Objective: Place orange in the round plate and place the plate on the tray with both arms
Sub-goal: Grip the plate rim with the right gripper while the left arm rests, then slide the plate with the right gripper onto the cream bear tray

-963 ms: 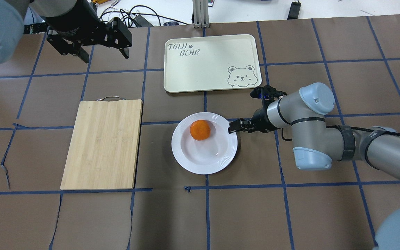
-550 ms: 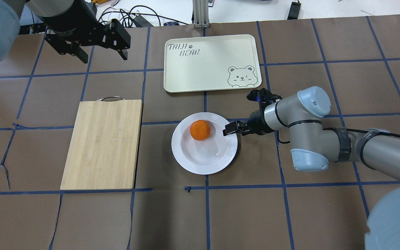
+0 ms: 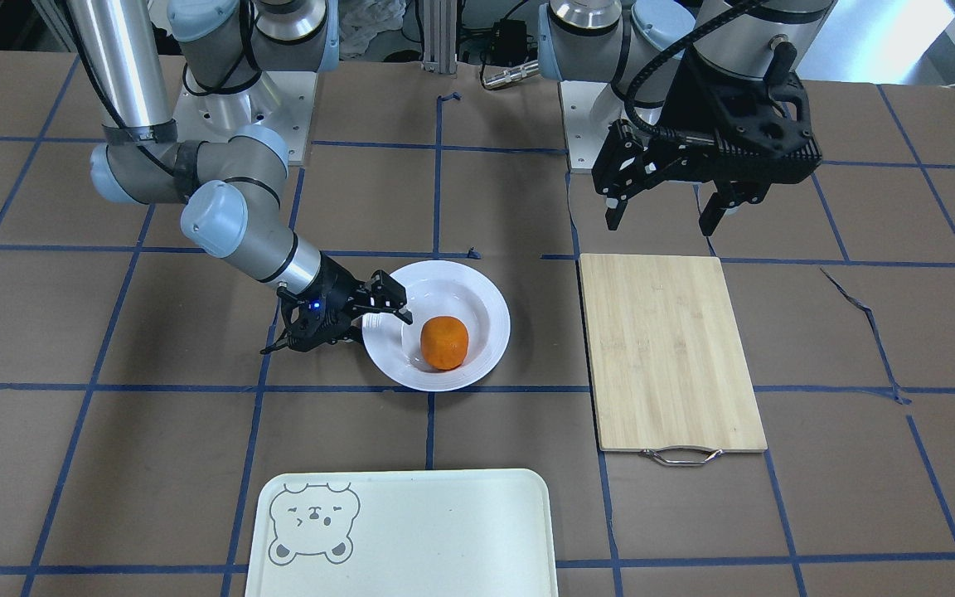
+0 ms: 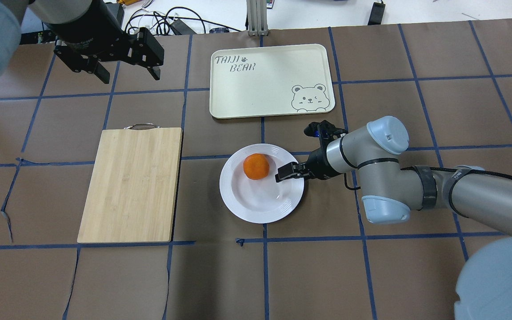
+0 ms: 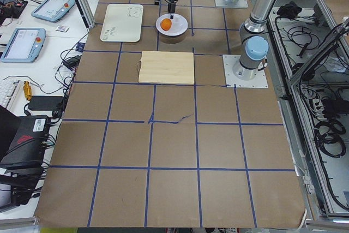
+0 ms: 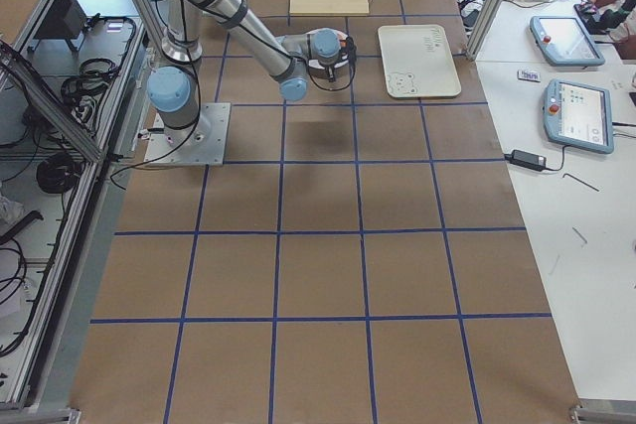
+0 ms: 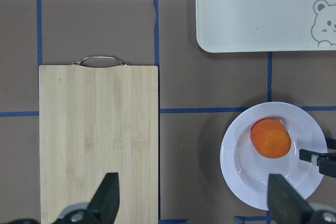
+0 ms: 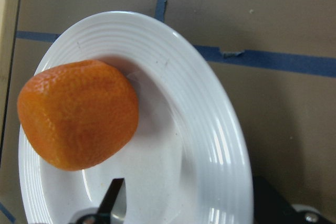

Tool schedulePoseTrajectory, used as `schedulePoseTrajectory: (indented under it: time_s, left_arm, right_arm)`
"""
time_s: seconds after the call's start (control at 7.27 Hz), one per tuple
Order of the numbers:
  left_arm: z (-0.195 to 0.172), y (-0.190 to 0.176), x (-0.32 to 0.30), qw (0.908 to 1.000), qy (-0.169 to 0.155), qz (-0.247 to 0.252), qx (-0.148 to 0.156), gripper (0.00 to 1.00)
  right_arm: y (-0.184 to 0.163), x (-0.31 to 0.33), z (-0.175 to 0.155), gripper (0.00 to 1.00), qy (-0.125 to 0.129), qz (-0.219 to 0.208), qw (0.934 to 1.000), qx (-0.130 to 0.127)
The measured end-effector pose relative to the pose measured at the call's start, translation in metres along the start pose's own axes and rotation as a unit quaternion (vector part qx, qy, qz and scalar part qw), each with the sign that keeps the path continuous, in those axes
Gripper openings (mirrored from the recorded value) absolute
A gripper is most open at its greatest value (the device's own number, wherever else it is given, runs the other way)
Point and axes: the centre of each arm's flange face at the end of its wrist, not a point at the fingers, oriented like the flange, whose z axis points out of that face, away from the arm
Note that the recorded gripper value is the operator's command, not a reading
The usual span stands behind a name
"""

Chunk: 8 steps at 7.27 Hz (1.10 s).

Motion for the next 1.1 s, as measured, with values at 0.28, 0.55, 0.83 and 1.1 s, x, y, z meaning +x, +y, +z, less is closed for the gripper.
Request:
schedulePoseTrajectory:
  time_s: [0.28, 0.55, 0.83, 1.1]
  left_arm:
    - [0.000, 0.001, -0.001, 1.0000, -0.001, 0.000, 0.000, 1.00]
    - [0.000, 0.002, -0.001, 1.0000, -0.002, 0.000, 0.000, 1.00]
    - [-0.001, 0.002, -0.002, 1.0000, -0.002, -0.001, 0.000, 1.00]
    - [-0.001, 0.002, -0.002, 1.0000, -0.002, -0.001, 0.001, 1.00]
  right_arm:
    - [0.001, -0.005, 0.002, 0.17, 0.000, 0.008, 1.0000, -0.001]
    - [-0.001, -0.006, 0.001, 0.00, 0.001, 0.009, 1.0000, 0.000]
    - [-0.002, -0.006, 0.001, 0.00, 0.001, 0.009, 1.0000, 0.000]
    - [-0.012, -0.008, -0.005, 0.00, -0.003, 0.006, 0.9999, 0.009]
